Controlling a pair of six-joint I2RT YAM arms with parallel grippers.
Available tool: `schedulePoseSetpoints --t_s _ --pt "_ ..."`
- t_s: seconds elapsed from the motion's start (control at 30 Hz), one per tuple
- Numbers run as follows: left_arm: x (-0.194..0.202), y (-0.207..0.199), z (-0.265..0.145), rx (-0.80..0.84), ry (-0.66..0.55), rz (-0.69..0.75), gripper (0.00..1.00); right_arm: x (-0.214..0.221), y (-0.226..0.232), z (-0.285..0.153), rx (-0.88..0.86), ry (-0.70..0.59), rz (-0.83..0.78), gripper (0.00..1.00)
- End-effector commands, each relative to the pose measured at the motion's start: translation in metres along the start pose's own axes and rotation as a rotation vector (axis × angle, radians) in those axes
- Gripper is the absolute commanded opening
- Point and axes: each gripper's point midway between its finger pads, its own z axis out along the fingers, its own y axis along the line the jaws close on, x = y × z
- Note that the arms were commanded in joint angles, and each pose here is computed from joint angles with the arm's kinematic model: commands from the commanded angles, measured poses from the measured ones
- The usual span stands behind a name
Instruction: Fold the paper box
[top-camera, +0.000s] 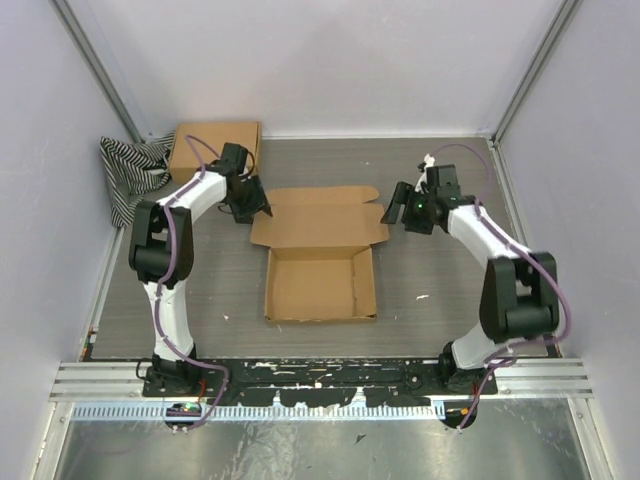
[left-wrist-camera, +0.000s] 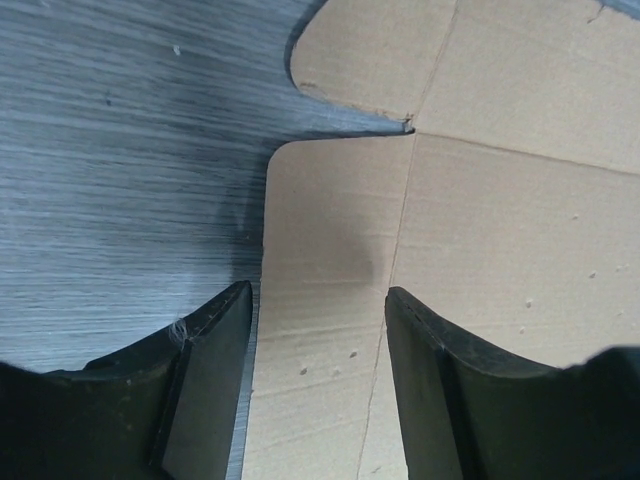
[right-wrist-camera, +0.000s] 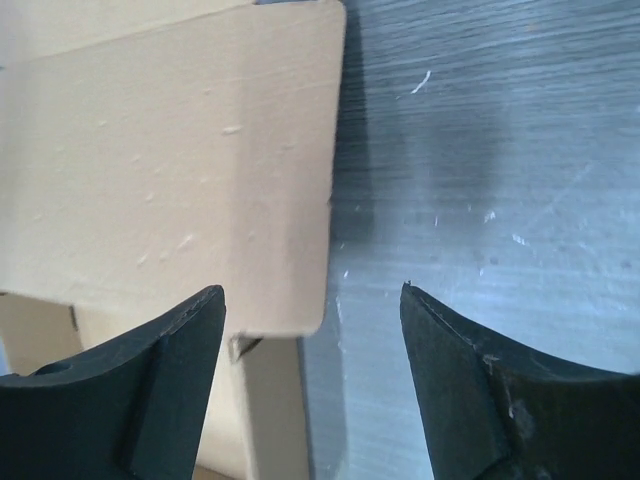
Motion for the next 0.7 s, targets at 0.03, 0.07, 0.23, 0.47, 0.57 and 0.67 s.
schedulePoseSetpoints --t_s 0.03,0.07,0.23,0.47,0.57,0.67 --pt "0.004 -0.004 -0.009 0.040 -0.013 -0.017 0.63 0.011 0.023 -0.063 -0.040 -0.105 -0.037 0.76" --pt "0.005 -0.001 -0.011 0.032 -0.024 -0.025 0.64 0.023 0.030 -0.071 -0.044 -0.098 -0.054 0.76" --pt "0.005 0.009 -0.037 0.013 -0.124 -0.043 0.67 0.075 0.054 -0.086 -0.019 -0.070 -0.127 0.76" --pt "0.008 0.005 -0.045 0.047 -0.138 -0.027 0.68 0.092 0.048 -0.066 0.108 -0.048 -0.177 0.72" --pt "0.009 0.007 -0.046 0.047 -0.148 -0.022 0.68 0.097 0.055 -0.056 0.114 -0.013 -0.224 0.67" --pt "0.011 0.009 -0.049 0.052 -0.164 -0.022 0.68 0.102 0.062 -0.045 0.136 0.014 -0.275 0.64"
